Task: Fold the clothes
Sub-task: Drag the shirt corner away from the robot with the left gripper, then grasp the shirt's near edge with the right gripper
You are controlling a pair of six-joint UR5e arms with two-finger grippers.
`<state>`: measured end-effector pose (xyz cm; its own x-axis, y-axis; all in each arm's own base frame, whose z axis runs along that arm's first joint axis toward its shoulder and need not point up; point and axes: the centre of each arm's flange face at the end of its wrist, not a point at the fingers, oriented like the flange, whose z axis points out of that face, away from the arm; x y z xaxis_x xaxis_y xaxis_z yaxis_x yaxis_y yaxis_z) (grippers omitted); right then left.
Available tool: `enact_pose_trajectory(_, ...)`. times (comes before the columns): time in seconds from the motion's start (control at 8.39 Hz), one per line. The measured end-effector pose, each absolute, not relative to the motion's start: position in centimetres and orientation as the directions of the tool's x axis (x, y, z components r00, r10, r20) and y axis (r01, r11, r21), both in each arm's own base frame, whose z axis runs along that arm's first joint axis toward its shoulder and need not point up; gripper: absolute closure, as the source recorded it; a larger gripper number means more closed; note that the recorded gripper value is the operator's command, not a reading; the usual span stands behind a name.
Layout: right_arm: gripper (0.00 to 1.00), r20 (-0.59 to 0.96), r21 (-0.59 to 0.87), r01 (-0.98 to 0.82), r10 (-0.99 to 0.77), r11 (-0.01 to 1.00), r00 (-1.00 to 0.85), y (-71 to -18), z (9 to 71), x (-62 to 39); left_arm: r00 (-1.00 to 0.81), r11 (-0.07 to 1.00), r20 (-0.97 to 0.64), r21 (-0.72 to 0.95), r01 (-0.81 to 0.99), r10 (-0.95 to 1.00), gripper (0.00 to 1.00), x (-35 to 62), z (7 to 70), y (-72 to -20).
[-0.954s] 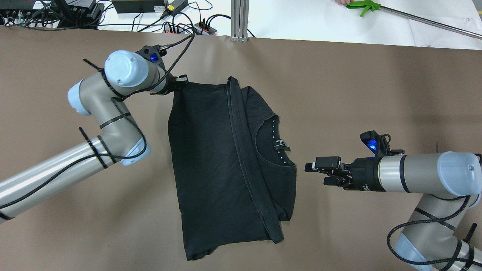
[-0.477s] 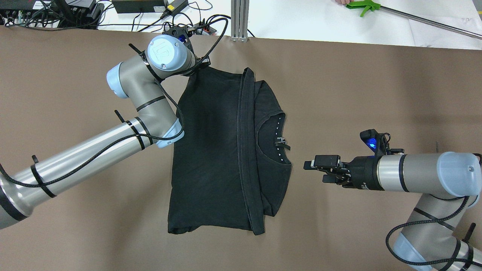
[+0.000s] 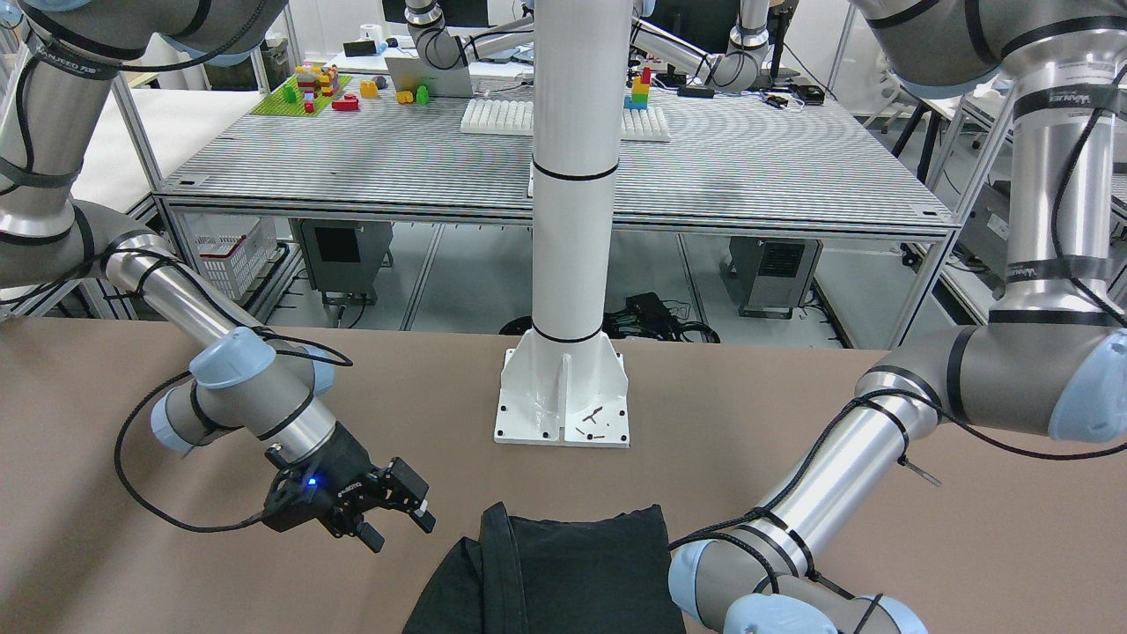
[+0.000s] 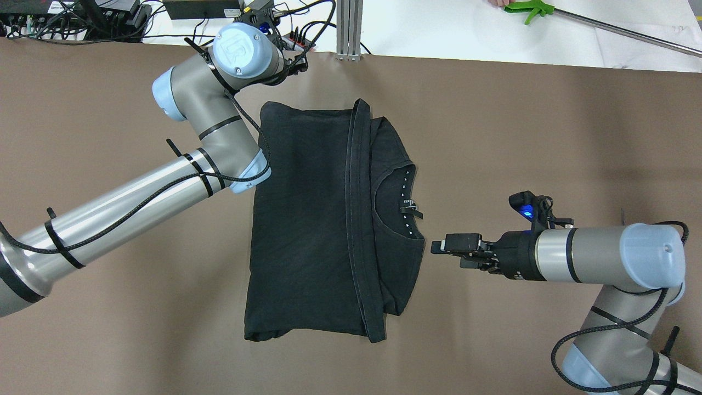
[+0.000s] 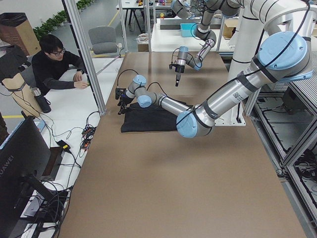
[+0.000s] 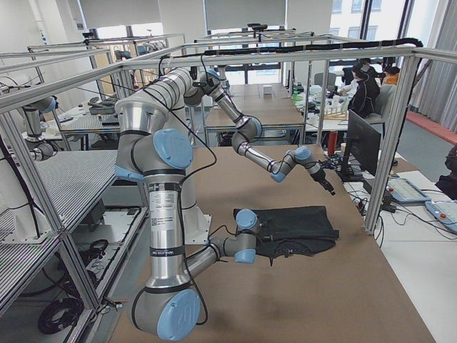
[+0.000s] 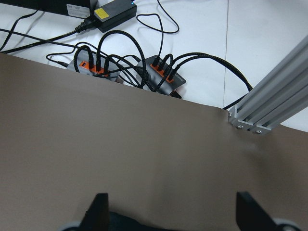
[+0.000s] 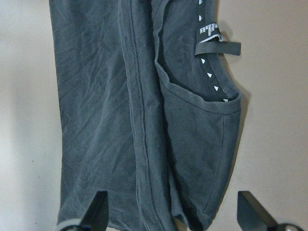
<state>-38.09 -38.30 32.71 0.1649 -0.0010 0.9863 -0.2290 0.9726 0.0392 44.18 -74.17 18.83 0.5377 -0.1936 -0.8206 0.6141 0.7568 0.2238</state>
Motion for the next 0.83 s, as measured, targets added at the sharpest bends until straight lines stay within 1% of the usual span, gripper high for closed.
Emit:
enact_pose_trajectory(0.24, 0.07, 0.939, 0.187, -0.215, -0.11, 0.959, 0.326, -36.3, 30.0, -42.5, 0.538, 0.759, -0.822, 0.228, 0.61, -0.185, 0.05, 43.5, 18.4, -74.4)
enact_pose_trajectory(0.48, 0.09, 0.88, 0.283, -0.165, -0.187, 0.945, 0.436, -34.1, 25.4, -45.0, 0.537, 0.759, -0.823, 0.23, 0.609, -0.182, 0.05, 43.3, 18.3, -74.5)
enact_pose_trajectory(0.72, 0.15, 0.812, 0.378, -0.122, -0.265, 0.918, 0.519, -30.7, 24.2, -47.9, 0.534, 0.757, -0.827, 0.232, 0.611, -0.177, 0.05, 43.2, 18.0, -74.3)
enact_pose_trajectory(0.83, 0.15, 0.768, 0.425, -0.092, -0.305, 0.9, 0.563, -28.5, 24.4, -49.6, 0.532, 0.756, -0.828, 0.233, 0.611, -0.175, 0.05, 43.1, 17.9, -74.3)
